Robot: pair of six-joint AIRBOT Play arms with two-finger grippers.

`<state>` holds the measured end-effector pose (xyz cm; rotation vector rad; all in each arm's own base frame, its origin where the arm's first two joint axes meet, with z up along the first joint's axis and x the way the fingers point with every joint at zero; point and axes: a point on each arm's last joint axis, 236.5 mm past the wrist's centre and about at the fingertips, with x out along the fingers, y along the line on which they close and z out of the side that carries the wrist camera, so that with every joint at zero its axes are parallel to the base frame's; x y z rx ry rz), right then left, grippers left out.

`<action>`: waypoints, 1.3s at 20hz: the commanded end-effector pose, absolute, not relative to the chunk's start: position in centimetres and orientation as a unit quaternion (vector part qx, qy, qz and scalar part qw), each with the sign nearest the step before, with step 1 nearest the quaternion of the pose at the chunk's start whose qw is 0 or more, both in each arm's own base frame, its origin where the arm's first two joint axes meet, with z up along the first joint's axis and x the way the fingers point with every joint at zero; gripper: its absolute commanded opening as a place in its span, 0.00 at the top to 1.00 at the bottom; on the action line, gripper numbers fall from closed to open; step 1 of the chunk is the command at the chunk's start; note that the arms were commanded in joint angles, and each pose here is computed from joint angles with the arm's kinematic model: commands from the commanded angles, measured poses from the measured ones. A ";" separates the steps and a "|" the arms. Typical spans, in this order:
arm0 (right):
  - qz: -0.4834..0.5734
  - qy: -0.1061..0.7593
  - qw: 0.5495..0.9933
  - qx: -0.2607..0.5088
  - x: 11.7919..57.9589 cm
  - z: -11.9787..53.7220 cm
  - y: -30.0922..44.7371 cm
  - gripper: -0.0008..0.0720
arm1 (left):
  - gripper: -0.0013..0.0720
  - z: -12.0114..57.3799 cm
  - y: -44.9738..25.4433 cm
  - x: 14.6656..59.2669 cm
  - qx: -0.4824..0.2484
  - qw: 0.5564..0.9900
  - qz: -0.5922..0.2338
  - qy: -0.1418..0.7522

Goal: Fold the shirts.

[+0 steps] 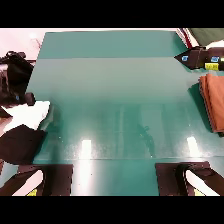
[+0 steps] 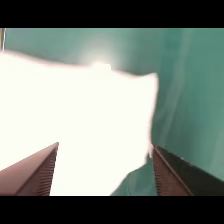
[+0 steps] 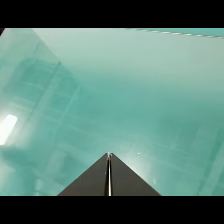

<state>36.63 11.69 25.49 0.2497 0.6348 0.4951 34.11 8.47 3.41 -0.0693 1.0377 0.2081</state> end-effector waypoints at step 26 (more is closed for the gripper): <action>0.281 0.179 0.941 0.052 36.8 40.7 12.5 0.96 | 0.94 25.5 -29.6 32.6 0.061 0.881 -0.336 0.326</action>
